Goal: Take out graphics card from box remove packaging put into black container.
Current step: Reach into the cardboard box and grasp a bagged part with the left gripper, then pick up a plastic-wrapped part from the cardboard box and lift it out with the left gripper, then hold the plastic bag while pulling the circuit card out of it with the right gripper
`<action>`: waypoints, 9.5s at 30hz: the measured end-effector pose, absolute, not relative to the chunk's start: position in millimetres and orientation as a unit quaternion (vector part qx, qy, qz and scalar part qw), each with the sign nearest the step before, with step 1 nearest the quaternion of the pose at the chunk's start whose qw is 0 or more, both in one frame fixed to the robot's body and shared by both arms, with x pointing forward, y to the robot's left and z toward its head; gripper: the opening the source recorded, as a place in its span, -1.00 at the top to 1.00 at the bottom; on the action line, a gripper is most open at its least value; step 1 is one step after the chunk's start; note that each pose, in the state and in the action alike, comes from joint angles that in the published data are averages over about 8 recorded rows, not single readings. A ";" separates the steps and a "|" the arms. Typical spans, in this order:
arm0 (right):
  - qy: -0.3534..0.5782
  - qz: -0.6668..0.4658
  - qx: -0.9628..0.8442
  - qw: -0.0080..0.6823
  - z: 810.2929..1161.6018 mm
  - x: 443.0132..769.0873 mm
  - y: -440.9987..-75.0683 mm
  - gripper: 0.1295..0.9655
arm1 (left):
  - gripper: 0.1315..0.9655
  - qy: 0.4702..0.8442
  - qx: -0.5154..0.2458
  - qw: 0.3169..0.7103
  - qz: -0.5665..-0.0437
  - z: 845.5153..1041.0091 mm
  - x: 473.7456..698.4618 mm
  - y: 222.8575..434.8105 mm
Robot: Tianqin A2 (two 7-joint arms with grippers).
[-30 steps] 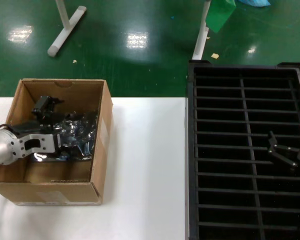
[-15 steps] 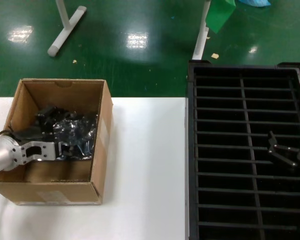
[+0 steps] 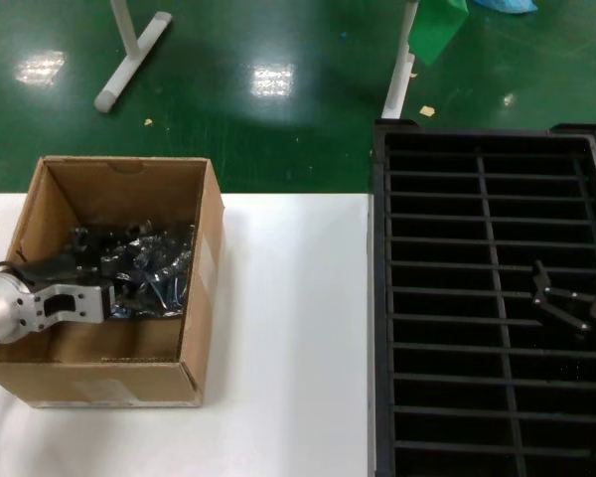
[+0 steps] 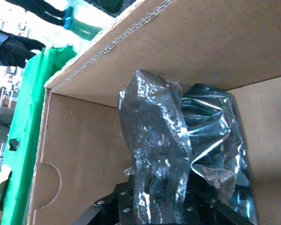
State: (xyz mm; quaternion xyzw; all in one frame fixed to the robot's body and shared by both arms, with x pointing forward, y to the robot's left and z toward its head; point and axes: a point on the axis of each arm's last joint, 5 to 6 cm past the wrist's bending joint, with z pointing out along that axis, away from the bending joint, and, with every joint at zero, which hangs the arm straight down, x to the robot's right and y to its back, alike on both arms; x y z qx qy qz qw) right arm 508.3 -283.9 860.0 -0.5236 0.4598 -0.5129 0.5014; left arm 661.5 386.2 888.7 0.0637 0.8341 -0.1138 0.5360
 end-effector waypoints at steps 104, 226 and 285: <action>0.459 -0.512 -0.525 0.503 860.4 508.4 -283.7 -1.00 | 0.97 0.740 0.291 0.435 -0.423 1035.6 499.3 414.0; 0.136 -0.261 -0.707 0.643 892.3 447.1 -260.4 0.96 | 0.97 0.656 0.429 0.366 -0.502 992.3 590.5 383.9; 0.121 -0.230 -0.714 0.650 902.7 446.3 -246.6 0.60 | 0.97 0.663 0.422 0.341 -0.515 977.4 582.9 380.6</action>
